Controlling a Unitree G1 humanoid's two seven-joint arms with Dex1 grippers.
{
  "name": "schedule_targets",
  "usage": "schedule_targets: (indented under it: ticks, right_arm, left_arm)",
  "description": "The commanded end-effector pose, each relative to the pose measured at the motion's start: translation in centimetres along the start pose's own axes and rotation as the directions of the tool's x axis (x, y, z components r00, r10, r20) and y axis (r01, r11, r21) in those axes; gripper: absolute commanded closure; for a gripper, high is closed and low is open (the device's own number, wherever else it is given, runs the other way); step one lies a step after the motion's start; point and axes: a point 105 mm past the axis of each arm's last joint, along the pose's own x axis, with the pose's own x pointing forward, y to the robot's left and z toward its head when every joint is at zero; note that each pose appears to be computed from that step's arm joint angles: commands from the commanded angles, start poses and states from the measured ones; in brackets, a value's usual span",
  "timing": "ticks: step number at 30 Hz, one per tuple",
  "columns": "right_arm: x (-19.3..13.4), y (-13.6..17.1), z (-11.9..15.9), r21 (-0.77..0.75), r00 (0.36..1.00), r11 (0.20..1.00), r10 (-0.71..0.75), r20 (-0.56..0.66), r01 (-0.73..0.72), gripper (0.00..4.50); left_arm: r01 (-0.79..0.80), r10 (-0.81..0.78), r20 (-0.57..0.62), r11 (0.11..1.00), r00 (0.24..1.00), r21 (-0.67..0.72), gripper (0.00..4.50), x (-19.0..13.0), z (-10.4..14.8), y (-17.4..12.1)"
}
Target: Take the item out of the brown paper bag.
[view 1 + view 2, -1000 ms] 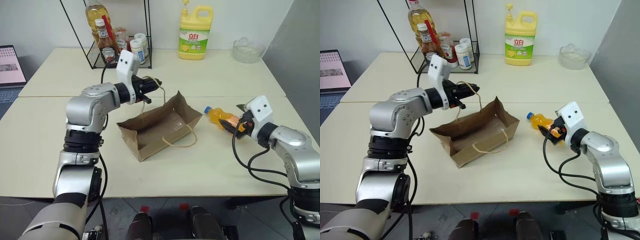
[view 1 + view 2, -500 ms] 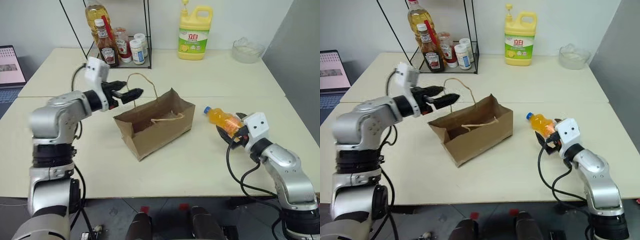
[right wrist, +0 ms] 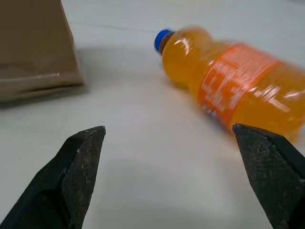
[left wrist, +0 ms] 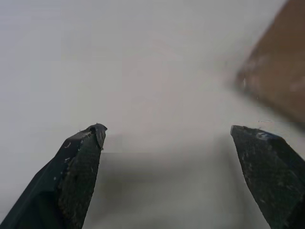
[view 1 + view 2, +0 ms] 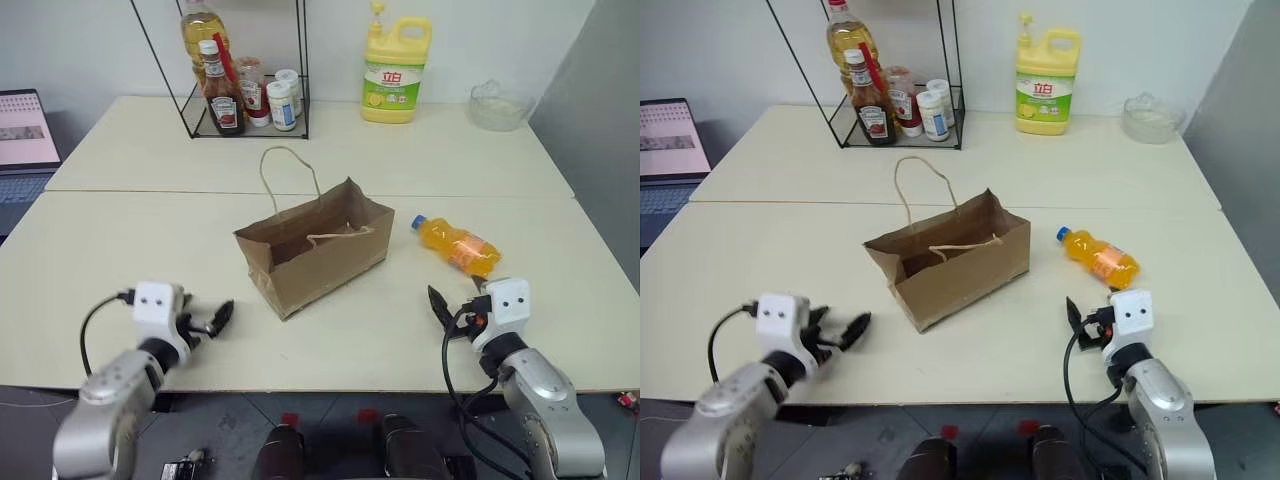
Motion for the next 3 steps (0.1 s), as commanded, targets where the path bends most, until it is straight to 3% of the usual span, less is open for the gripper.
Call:
schedule_targets:
  ticks: [1, 3]
  right_arm:
    - [-0.19, 0.13, 0.77, 0.021, 1.0, 1.0, -0.02, 0.015, 0.02, 0.0]
    - [-0.22, 0.18, 0.48, 0.025, 0.999, 0.999, -0.032, 0.001, 0.032, 0.0]
  left_arm:
    - [-0.005, 0.003, 0.055, 0.999, 0.999, 0.039, 0.03, -0.69, -0.18, -2.28]
    - [-0.036, 0.034, 0.05, 0.999, 0.998, 0.026, 0.03, -1.07, -1.14, -3.14]
